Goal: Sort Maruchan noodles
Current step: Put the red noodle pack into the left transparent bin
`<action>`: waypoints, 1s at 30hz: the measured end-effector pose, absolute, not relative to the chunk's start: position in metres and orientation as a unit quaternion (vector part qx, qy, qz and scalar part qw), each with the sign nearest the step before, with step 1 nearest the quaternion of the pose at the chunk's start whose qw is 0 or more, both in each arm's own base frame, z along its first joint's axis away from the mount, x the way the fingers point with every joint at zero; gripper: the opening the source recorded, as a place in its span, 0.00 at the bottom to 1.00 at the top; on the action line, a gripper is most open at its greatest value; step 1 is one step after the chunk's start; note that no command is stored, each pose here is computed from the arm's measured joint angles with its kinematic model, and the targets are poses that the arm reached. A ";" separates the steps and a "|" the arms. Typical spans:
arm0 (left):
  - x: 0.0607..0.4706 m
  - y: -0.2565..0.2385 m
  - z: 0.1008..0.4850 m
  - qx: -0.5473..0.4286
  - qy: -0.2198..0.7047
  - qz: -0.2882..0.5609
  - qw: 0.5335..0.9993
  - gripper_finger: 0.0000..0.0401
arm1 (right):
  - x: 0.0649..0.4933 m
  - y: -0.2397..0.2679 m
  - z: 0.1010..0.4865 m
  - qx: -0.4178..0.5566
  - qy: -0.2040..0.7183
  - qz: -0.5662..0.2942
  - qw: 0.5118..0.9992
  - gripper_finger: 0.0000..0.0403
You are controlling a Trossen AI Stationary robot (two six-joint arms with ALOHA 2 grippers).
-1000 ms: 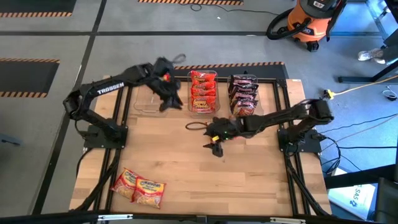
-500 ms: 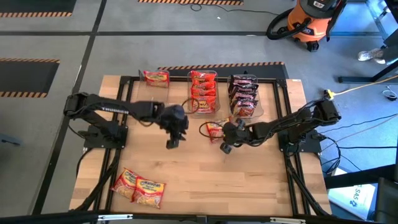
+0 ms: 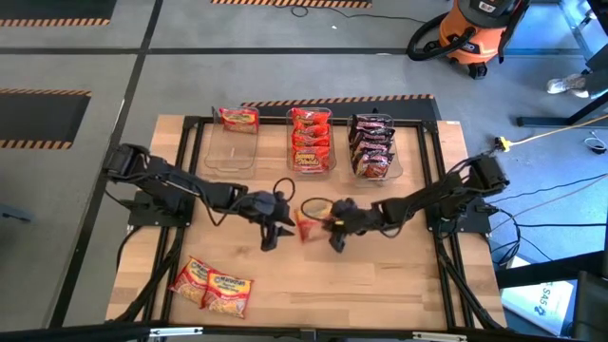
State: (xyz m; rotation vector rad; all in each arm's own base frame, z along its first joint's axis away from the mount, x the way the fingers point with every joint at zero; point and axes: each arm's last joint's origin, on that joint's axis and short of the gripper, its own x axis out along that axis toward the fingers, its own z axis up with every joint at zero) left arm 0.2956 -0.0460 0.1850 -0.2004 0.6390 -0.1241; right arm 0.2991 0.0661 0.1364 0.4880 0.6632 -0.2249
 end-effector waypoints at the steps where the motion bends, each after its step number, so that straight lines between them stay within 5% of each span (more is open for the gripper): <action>1: 0.297 -0.048 0.182 -0.096 0.313 -0.062 0.943 0.35 | 0.303 0.071 0.140 0.242 0.309 -0.085 0.916 0.18; 6: 0.298 -0.053 0.177 -0.085 0.320 -0.050 0.942 0.35 | 0.312 0.088 0.160 0.214 0.299 -0.007 0.930 0.18; 16: 0.315 -0.035 0.191 -0.093 0.282 -0.014 0.955 0.43 | 0.308 0.104 0.177 0.201 0.291 0.001 0.935 0.20; 23: 0.335 -0.016 0.169 -0.115 0.323 -0.022 0.939 0.59 | 0.310 0.135 0.151 0.156 0.286 0.022 0.945 0.44; 30: 0.364 0.005 0.145 -0.159 0.356 -0.028 0.921 0.61 | 0.312 0.149 0.117 0.081 0.288 0.012 0.954 0.60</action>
